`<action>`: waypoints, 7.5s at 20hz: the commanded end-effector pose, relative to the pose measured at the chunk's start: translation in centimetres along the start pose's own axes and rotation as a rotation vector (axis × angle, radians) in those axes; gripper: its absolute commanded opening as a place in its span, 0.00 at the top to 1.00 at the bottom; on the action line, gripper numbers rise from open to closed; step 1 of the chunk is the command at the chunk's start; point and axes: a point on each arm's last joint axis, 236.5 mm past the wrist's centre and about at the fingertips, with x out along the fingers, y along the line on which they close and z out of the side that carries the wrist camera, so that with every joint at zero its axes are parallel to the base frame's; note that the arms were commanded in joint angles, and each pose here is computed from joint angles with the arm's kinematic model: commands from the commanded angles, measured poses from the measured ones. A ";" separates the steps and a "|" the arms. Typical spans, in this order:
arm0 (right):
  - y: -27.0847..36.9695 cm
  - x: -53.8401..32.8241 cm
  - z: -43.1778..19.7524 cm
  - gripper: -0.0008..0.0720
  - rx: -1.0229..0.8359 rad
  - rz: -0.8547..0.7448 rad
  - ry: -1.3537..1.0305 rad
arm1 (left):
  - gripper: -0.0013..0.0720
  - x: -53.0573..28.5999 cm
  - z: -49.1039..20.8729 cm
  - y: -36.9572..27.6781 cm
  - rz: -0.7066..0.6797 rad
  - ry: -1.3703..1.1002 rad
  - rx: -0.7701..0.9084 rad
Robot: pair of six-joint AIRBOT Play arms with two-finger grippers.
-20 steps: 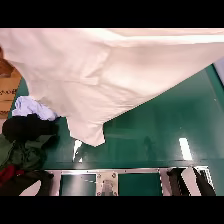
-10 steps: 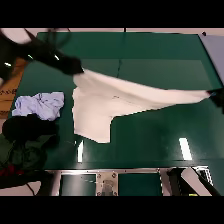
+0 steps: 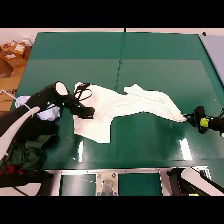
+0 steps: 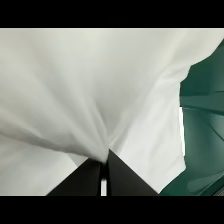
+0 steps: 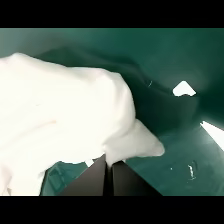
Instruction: Fold the shirts.
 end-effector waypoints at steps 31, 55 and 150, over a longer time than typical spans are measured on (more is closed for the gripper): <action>-2.7 2.6 5.3 0.97 -0.273 -0.233 0.403 | 0.95 0.6 1.6 1.2 -0.060 -0.112 -0.180; 40.4 -50.4 -3.5 0.97 -0.653 0.855 -1.113 | 0.95 -64.0 -8.2 -30.6 0.077 -1.695 0.738; 33.2 -29.7 5.9 0.97 -0.736 0.530 -0.581 | 0.95 -45.8 5.2 -17.5 0.028 -1.126 0.420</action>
